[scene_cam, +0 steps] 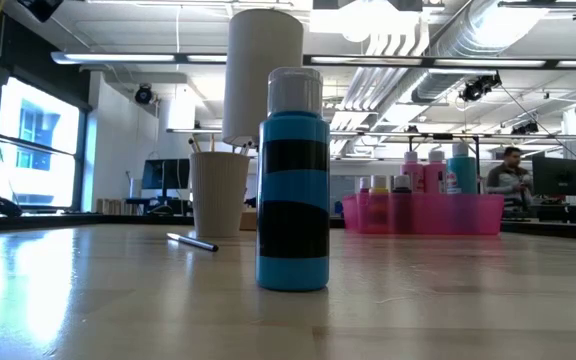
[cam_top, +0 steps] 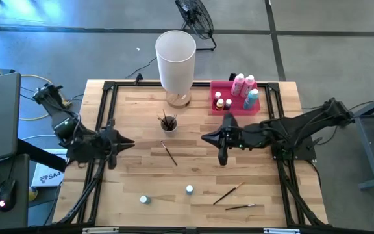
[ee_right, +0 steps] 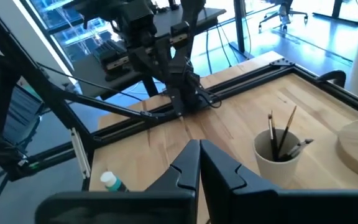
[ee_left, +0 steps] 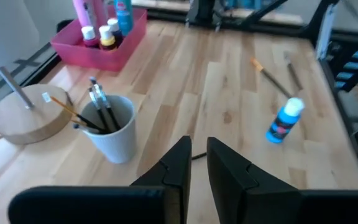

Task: Pick & Place Paint Supplies
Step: Put the small blue paint bottle into the pink bin

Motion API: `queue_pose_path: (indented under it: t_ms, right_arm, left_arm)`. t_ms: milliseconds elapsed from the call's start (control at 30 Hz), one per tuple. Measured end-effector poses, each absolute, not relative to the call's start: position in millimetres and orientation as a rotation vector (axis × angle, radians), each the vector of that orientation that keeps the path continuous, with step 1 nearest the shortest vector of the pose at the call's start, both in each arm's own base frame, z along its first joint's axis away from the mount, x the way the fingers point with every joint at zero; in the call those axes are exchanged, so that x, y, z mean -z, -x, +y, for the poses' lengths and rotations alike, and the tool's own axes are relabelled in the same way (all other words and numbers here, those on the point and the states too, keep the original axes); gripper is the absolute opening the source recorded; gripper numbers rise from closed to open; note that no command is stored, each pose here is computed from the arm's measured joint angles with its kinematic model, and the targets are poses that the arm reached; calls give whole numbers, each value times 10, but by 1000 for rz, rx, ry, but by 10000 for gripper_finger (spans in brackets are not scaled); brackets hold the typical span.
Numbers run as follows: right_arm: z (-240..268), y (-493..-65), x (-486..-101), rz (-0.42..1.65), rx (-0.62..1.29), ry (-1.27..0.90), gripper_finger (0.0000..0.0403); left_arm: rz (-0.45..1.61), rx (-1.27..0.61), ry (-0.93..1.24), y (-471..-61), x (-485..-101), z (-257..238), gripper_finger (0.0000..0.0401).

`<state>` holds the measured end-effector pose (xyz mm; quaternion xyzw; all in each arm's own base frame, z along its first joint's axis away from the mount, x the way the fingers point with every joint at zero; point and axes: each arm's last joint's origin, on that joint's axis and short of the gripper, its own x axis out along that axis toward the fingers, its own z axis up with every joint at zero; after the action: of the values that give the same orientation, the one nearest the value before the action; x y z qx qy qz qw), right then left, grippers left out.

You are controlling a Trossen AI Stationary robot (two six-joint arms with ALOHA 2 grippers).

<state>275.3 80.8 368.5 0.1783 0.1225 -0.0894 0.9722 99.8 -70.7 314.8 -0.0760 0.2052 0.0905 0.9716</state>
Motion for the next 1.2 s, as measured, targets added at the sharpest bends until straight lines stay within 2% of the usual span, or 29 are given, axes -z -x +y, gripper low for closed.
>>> queue_pose_path:
  t_ms: [300, 633, 800, 1200]
  right_arm:
    - [816, -2770, -3667, 252, 178, -425, 4]
    - [870, -2742, -3595, 374, 47, -467, 4]
    - [895, -2736, -3586, 414, -32, -501, 4]
    - [900, -2743, -3608, 405, -77, -503, 4]
  left_arm:
    - [329, -172, 169, -981, -3125, -983, 49]
    - [336, -191, 179, -1120, -3023, -1212, 49]
    - [332, -176, 202, -1135, -3033, -1239, 49]
    - [324, -144, 257, -1149, -3064, -1267, 49]
